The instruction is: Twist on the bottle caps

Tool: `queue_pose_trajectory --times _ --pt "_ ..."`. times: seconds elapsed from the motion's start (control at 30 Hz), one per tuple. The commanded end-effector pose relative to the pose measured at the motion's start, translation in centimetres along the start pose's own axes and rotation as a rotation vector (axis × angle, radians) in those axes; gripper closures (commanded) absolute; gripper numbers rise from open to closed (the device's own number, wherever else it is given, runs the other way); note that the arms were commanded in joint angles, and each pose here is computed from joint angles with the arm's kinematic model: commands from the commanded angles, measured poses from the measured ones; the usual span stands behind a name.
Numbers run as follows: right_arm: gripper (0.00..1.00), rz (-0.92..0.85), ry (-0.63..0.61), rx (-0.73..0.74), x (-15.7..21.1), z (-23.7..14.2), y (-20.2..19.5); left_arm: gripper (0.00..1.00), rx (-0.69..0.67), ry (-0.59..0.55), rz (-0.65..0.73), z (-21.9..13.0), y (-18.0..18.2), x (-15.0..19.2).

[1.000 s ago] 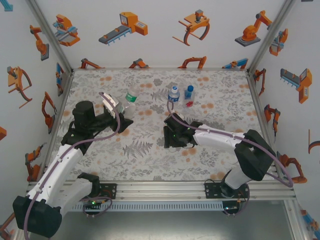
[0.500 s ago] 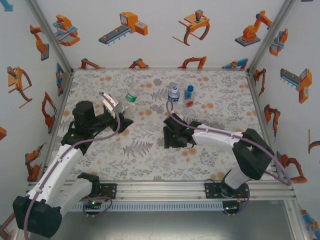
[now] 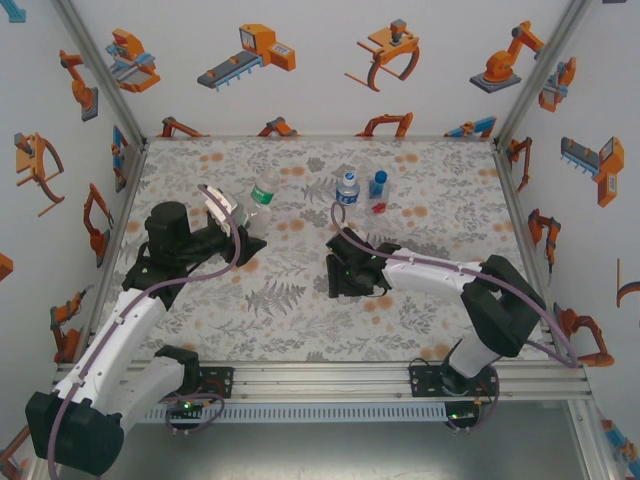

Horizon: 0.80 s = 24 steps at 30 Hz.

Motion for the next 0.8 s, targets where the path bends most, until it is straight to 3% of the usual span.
queue_pose_trajectory --times 0.0,0.27,0.57,0.77 --pt "0.44 0.000 0.021 0.027 0.1 0.4 -0.3 1.00 0.011 -0.024 0.032 -0.2 0.1 -0.7" --pt "0.48 0.022 0.037 0.040 0.5 1.2 -0.7 1.00 0.010 -0.024 0.033 -0.2 0.1 -0.7" --pt "0.72 0.063 0.062 0.019 0.8 2.1 -0.8 1.00 0.010 -0.022 0.033 -0.2 0.1 -0.7" --pt "0.80 0.120 0.033 -0.182 -0.2 1.5 0.2 1.00 0.009 -0.021 0.033 -0.2 0.1 -0.7"
Point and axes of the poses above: each hand's point on the last joint's axis, 136 mm out from that joint toward the fingers, its own z axis out along the fingers, its own y axis along the line the jaws close on, x = y × z, the point moved 9 cm from there along -z, back along the fingers, and after that the axes turned 11 degrees about z, right-handed, at the moved point
